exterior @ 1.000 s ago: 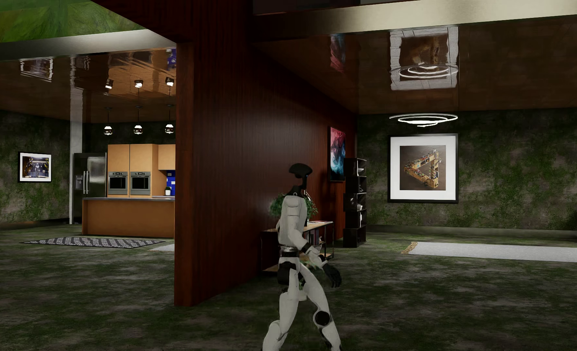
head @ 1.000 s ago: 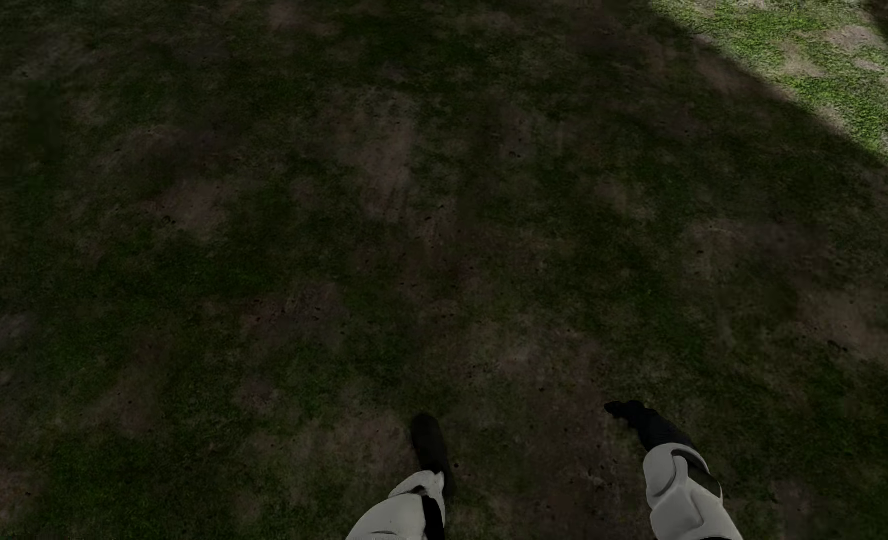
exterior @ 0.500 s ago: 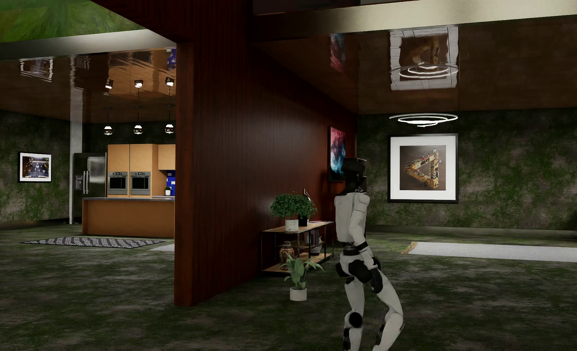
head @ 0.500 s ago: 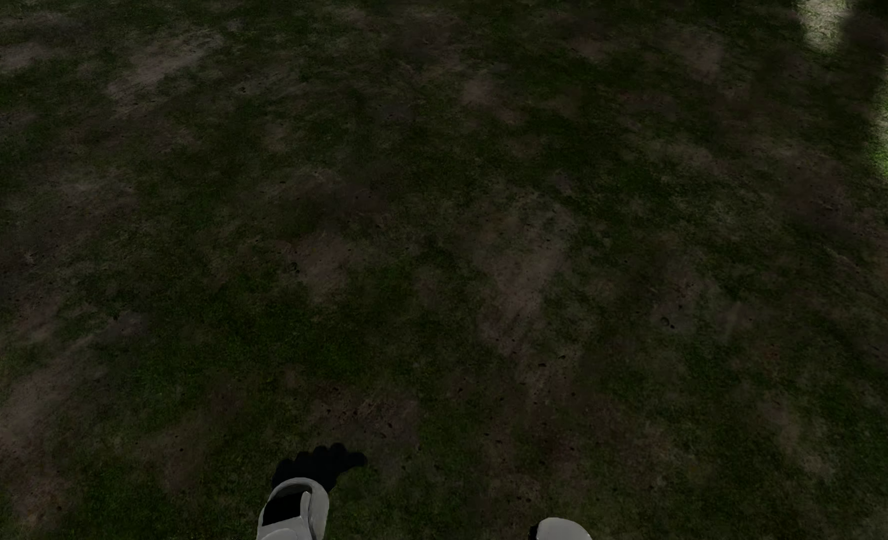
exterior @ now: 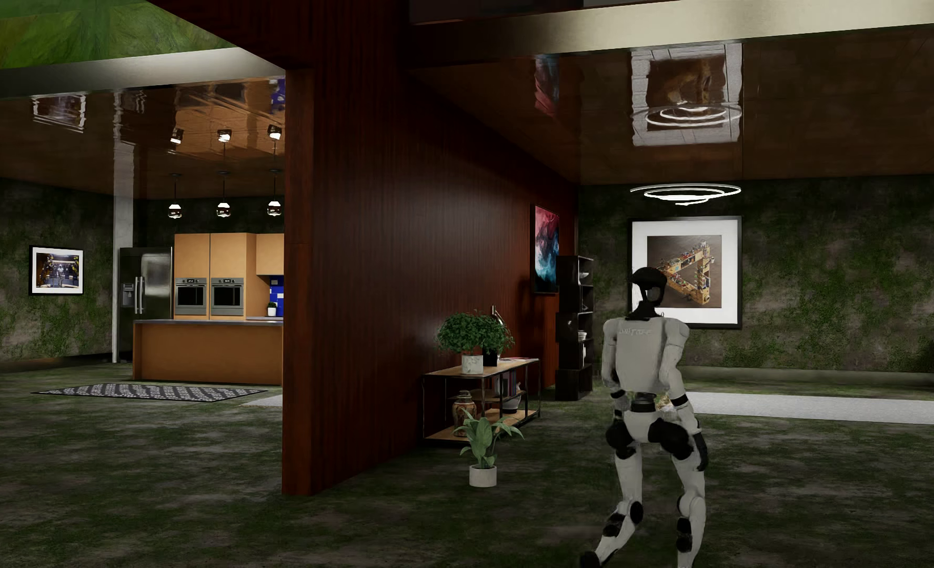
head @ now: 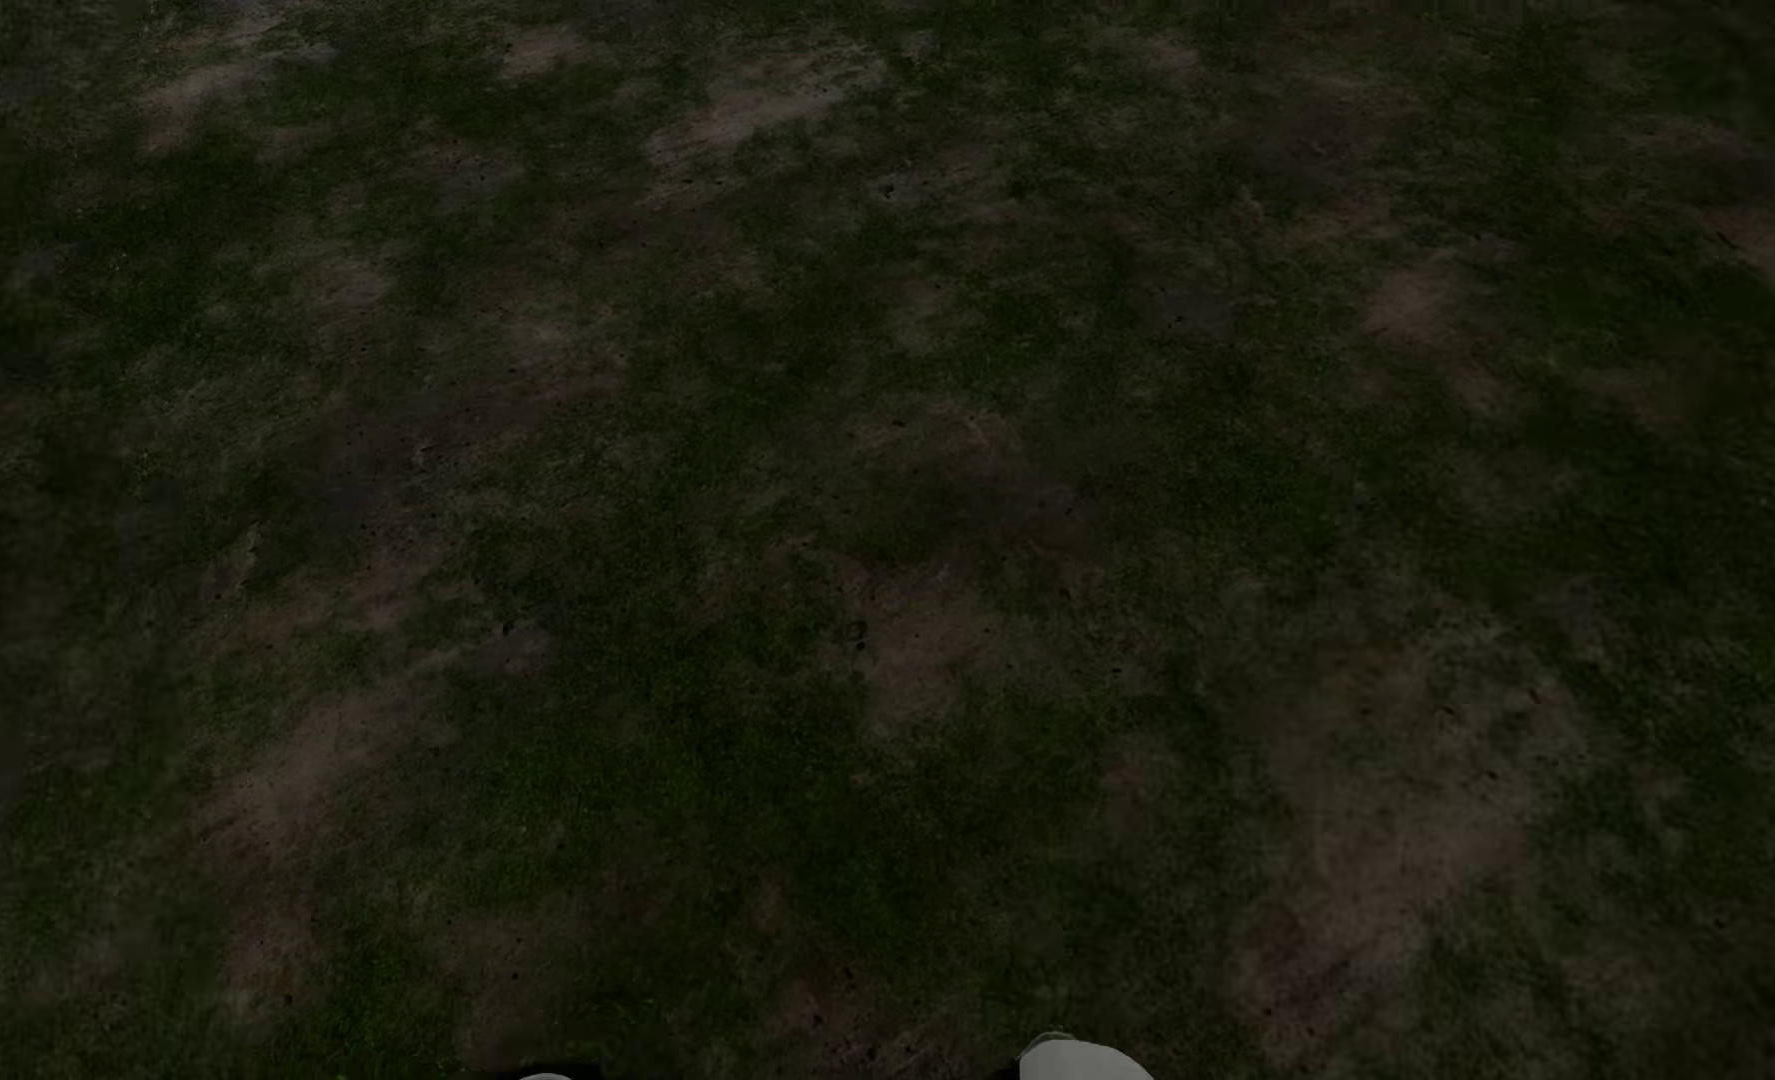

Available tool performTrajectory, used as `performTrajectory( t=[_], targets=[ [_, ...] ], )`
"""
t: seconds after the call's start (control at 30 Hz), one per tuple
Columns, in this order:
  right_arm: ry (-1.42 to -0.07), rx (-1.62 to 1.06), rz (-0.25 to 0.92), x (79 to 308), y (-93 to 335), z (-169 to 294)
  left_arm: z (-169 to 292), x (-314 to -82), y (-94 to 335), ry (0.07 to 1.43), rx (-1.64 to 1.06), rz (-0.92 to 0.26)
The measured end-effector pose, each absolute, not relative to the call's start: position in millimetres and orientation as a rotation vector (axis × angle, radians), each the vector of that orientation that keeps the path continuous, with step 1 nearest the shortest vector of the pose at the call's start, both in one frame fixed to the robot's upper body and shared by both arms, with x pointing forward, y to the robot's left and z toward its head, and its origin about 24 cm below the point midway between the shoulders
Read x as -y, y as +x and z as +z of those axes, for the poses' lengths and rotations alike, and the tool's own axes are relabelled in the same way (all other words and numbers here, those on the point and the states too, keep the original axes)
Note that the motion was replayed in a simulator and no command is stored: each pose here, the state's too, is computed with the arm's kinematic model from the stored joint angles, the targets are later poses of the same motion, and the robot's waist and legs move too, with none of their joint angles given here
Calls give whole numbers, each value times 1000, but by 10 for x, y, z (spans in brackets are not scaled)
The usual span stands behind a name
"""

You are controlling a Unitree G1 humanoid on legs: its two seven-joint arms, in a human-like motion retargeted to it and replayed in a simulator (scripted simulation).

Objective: Move towards the shelves

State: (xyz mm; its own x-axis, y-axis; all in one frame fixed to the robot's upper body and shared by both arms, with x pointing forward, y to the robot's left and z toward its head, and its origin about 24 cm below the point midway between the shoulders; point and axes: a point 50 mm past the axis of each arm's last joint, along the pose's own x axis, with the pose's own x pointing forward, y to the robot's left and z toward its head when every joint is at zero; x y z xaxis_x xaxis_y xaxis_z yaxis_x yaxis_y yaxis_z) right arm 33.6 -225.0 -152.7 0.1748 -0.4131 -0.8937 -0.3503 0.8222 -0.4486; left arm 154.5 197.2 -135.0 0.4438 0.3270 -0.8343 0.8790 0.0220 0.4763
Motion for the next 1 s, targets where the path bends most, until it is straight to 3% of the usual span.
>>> performTrajectory(
  t=[0.13,0.23,0.3,0.43,0.47,0.6,0.67,0.73,0.8,0.9,1.0],
  targets=[
    [-942,-1243,191,2268,971,-1462,-1406,-2251,859,1260,-1232,-335],
    [-1028,-1007,138,2325,1633,-1203,-1431,-2356,463,1084,-1376,-219],
    [-1070,-861,57,2397,2044,-946,-1482,-2342,269,1065,-1476,-257],
    [-1018,-700,-54,2386,2445,-628,-1553,-2256,141,1203,-1513,-609],
    [-1019,-670,-48,2354,2464,-601,-1558,-2222,183,1206,-1499,-637],
    [-1085,-702,53,2190,2247,-766,-1554,-2023,409,1087,-1438,-416],
    [-1033,-806,80,2149,2009,-924,-1559,-1878,713,1156,-1342,-488],
    [-936,-912,100,2126,1712,-1088,-1484,-1723,1188,1372,-1135,-635],
    [-842,-1028,129,2136,1396,-1230,-1291,-1548,1720,1522,-878,-669],
    [-789,-1183,144,2211,957,-1380,-811,-1312,2415,1486,-535,-522],
    [-768,-1324,145,2173,593,-1509,-369,-1290,2777,1400,-337,-335]
  ],
)
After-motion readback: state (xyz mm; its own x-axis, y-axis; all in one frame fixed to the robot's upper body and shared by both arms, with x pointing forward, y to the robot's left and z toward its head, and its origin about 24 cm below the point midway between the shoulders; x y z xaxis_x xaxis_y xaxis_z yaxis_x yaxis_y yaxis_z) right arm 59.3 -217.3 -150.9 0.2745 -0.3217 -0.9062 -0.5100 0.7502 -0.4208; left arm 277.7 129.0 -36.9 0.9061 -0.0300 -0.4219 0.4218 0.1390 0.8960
